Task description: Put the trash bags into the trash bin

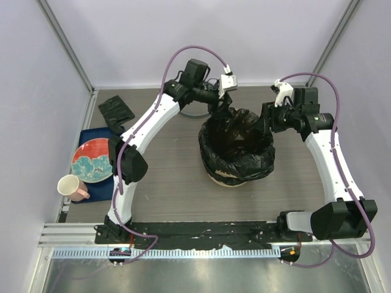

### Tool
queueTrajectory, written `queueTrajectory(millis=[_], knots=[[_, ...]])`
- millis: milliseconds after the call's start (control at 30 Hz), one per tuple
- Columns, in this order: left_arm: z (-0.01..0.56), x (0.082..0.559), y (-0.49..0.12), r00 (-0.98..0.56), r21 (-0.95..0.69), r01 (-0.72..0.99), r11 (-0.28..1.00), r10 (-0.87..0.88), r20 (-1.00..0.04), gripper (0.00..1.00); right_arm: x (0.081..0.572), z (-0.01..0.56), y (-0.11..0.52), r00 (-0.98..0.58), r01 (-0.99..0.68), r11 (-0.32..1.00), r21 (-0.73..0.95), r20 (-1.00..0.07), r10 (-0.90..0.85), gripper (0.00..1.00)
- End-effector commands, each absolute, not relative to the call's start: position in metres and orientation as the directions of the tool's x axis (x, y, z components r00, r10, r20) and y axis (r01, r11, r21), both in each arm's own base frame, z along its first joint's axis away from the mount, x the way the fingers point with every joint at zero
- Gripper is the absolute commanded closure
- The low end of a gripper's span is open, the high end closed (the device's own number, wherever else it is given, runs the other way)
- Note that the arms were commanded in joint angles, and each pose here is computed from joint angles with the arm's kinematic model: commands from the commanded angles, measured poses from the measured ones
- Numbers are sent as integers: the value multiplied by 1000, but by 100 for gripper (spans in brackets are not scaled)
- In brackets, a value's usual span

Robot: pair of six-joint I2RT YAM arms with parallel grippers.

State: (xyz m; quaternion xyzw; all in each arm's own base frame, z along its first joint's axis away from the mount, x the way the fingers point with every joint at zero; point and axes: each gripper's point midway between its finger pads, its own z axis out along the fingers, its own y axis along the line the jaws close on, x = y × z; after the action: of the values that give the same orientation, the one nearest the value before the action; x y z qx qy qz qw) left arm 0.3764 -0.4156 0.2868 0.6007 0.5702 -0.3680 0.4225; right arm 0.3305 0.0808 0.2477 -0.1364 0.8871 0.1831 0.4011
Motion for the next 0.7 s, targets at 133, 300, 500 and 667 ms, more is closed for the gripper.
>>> queueTrajectory(millis=[133,300,500,667], knots=[[297,390,-436,277,300,954,14,347,-896,45,347,258,83,-599,-421,885,200,-794,-105,43],[294,395,-435,254,286,957,41,351,-901,71,347,257,84,-601,-430,880,200,-791,-113,47],[327,391,-432,137,148,988,41,190,-972,84,346,254,83,-599,-440,879,185,-789,-134,54],[330,395,-426,-29,-22,998,59,128,-991,88,347,253,83,-592,-450,876,173,-793,-147,55]])
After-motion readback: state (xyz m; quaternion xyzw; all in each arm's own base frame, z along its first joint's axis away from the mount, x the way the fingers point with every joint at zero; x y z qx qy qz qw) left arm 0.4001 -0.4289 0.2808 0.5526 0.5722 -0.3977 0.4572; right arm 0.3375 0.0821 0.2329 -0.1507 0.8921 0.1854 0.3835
